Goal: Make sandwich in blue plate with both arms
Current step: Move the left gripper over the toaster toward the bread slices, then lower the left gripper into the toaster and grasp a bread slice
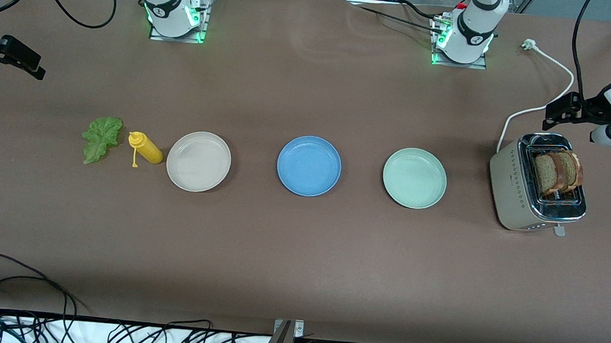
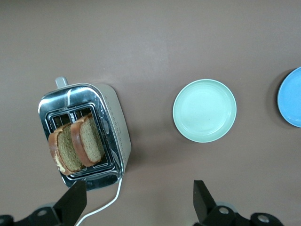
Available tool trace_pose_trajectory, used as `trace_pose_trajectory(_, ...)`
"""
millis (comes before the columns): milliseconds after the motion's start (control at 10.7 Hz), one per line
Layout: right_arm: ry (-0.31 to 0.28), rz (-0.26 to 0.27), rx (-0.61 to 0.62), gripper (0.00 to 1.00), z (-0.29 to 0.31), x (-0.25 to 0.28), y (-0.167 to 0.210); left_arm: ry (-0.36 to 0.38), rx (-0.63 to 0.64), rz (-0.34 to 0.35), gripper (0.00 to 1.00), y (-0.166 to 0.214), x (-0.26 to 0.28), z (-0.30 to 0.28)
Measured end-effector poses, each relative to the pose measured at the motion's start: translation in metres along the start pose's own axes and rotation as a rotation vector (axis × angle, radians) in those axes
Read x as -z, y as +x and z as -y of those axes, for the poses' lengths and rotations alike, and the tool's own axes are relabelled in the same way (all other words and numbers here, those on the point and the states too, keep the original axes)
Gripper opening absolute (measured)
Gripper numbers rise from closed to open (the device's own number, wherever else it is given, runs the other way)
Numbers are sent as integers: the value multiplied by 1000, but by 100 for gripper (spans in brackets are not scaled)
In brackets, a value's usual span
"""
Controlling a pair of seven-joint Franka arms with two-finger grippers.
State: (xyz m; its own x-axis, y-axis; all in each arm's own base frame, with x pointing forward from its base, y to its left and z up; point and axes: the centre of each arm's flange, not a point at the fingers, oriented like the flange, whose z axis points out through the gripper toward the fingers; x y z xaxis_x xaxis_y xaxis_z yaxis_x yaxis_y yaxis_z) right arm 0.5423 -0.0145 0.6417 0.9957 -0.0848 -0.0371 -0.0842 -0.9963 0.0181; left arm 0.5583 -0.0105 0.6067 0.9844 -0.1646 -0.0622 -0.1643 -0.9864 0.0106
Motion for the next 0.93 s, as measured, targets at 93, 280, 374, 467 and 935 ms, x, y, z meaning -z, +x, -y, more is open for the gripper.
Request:
trace_pose_trajectory(93,0,1,0,100,0,0,0,5,2,-4,100,4,-3,2)
trace_pose_trajectory(280,0,2,1,100,0,0,0,6,10,-1,100,12,-14,9)
trace_pose_trajectory(374,0,3,1,100,0,0,0,9,12,3,100,14,-18,12)
trace_pose_trajectory(467,0,5,1,100,0,-1,0,13,13,2,100,16,-21,13)
trace_pose_trajectory(935,-1,14,1,100,1,-2,-1,27,40,-40,100,38,-57,38)
